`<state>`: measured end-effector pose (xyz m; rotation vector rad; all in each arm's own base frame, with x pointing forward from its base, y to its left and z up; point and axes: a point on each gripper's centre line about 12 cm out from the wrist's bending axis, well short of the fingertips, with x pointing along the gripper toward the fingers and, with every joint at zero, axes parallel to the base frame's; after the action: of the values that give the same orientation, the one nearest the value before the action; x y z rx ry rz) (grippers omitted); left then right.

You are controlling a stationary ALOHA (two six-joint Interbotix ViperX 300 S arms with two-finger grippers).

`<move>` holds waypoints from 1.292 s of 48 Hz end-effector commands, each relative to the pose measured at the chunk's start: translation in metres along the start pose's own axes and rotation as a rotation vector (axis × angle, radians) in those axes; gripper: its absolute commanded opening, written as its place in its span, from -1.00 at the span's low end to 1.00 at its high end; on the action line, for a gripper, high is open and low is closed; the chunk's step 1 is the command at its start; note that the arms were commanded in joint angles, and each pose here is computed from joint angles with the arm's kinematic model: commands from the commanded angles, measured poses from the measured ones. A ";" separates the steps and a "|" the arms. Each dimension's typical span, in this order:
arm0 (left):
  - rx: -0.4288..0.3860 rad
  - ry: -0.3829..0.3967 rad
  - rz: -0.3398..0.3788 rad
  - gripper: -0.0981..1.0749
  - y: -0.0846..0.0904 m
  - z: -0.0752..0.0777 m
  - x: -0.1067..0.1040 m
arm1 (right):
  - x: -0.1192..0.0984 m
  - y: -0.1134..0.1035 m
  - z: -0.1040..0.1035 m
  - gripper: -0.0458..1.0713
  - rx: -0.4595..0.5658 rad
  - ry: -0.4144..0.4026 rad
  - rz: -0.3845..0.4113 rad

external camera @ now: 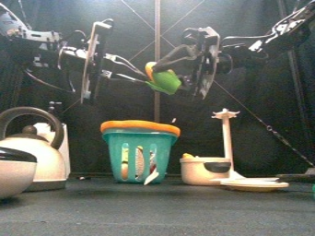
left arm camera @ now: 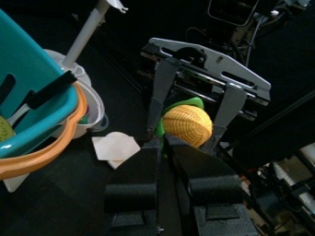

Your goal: Remove one piece of corn husk

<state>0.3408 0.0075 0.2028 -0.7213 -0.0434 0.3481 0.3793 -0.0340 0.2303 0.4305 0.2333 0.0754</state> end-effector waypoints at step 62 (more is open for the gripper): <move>0.048 -0.004 -0.040 0.11 0.003 0.008 -0.008 | -0.016 0.015 0.020 0.02 -0.028 -0.061 0.027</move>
<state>0.3233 0.0179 0.1916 -0.6942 -0.0139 0.3697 0.3691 -0.0307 0.2441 0.4151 0.2042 0.0840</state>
